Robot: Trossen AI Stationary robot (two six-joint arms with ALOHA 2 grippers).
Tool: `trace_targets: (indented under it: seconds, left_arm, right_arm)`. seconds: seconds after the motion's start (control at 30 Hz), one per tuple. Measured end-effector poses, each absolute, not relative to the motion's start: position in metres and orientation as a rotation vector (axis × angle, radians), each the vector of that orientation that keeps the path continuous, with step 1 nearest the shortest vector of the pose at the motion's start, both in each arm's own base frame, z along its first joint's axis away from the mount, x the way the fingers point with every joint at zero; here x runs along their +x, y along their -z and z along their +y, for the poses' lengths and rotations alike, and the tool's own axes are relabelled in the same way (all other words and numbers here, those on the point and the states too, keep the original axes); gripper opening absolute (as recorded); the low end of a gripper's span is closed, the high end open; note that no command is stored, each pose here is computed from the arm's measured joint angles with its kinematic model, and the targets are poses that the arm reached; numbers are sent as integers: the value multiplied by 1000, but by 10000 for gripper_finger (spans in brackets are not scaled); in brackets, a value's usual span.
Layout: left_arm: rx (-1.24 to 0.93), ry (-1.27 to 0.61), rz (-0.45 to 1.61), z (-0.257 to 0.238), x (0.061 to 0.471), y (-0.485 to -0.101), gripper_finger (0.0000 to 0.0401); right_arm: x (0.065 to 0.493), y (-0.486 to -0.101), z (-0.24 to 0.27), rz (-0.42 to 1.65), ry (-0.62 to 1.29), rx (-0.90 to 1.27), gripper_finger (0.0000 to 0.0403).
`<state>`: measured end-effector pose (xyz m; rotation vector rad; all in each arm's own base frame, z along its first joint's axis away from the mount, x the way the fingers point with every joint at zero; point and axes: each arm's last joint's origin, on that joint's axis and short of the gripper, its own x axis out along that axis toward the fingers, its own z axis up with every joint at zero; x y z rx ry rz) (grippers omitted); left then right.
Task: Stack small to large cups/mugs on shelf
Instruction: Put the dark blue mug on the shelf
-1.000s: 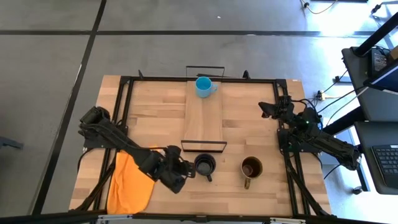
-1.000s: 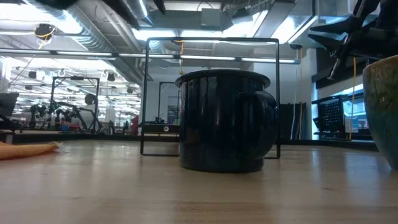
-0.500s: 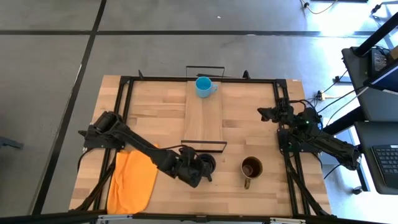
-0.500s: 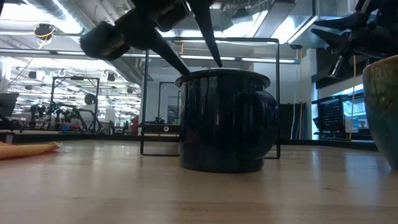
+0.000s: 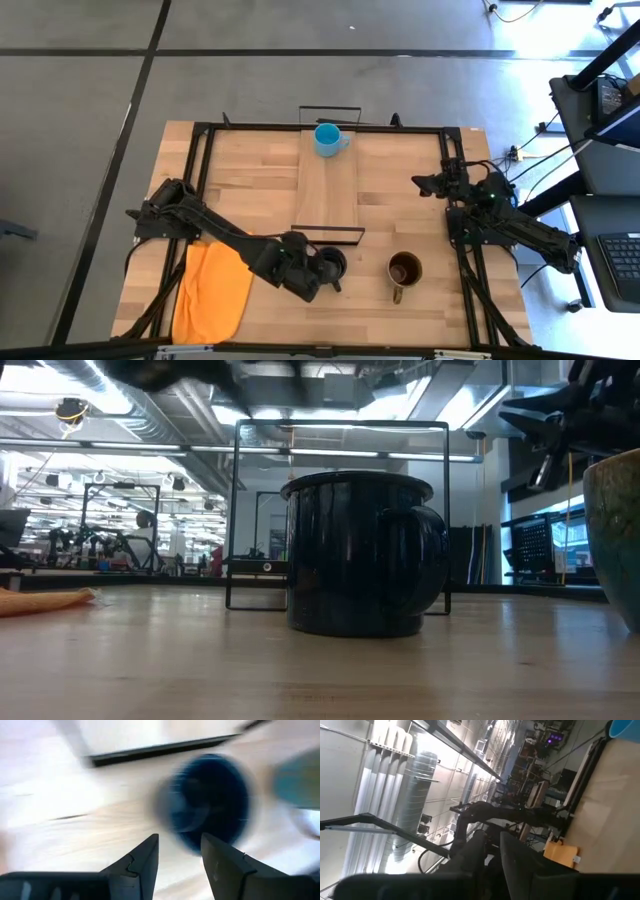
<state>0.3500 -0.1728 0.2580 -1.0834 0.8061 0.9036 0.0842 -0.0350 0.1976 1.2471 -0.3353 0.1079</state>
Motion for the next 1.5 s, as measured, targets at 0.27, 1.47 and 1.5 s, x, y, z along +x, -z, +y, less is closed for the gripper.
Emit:
trace_targets:
  seconds: [0.27,1.47,1.5]
  left_arm:
    - [-1152,-918,834,-170,355,-256,141]
    - [-1091,-983,886,-159,374,-207,92]
    - [-1097,-978,883,-160,375,-206,82]
  right_arm:
    - [84,-196,-36,-354,-66,1254,65]
    - [85,-195,-37,-349,-52,1240,65]
    - [85,-195,-37,-348,-53,1240,65]
